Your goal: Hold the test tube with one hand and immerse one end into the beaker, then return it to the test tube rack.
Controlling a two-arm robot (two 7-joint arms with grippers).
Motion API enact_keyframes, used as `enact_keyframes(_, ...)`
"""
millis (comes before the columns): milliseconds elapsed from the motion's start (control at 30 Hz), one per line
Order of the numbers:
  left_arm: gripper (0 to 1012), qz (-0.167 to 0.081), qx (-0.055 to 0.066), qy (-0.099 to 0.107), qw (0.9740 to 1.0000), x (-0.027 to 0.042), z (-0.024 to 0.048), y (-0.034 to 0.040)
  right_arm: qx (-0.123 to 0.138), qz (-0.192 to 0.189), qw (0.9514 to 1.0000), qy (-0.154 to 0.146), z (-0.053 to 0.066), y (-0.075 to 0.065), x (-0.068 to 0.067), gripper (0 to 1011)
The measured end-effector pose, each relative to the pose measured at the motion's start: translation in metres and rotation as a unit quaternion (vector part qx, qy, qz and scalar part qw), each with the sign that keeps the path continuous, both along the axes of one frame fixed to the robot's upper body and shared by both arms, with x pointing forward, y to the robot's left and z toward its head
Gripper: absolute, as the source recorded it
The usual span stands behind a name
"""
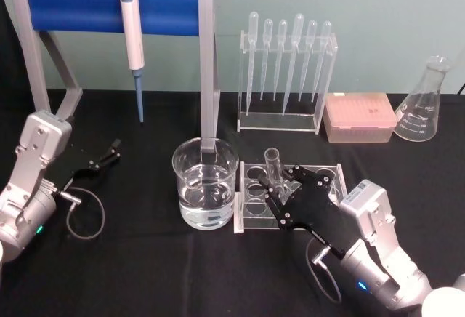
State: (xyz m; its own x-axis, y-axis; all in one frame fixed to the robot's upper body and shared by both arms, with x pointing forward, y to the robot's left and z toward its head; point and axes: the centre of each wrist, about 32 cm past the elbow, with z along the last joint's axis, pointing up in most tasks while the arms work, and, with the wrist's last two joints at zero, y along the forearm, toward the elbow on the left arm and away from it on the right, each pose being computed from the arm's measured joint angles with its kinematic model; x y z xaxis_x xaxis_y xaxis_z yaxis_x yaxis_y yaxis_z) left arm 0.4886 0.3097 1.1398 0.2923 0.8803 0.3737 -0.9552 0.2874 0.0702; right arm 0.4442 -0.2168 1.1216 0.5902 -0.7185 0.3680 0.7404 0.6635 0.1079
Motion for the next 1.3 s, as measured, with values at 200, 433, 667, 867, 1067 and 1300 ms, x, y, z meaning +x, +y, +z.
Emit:
enact_keyframes(200, 1000, 0.0, 0.0, 0.0, 1.0, 0.0, 0.0, 0.0, 0.001, 0.0, 1.0, -0.004, 0.002, 0.0, -0.001, 228)
enact_keyframes(433, 1000, 0.0, 0.0, 0.0, 1.0, 0.0, 0.0, 0.0, 0.007, -0.005, 0.9999, -0.01, 0.009, -0.002, -0.002, 228)
enact_keyframes(667, 1000, 0.0, 0.0, 0.0, 1.0, 0.0, 0.0, 0.0, 0.039, -0.015, 0.9991, 0.003, 0.031, -0.005, -0.005, 228)
enact_keyframes(867, 1000, 0.0, 0.0, 0.0, 1.0, 0.0, 0.0, 0.0, 0.063, -0.015, 0.9972, 0.036, 0.06, -0.007, -0.006, 228)
enact_keyframes(1067, 1000, 0.0, 0.0, 0.0, 1.0, 0.0, 0.0, 0.0, 0.074, -0.001, 0.9951, 0.066, 0.088, -0.01, -0.003, 227)
enact_keyframes(1300, 1000, 0.0, 0.0, 0.0, 1.0, 0.0, 0.0, 0.0, 0.069, 0.009, 0.9937, 0.088, 0.112, -0.015, 0.004, 228)
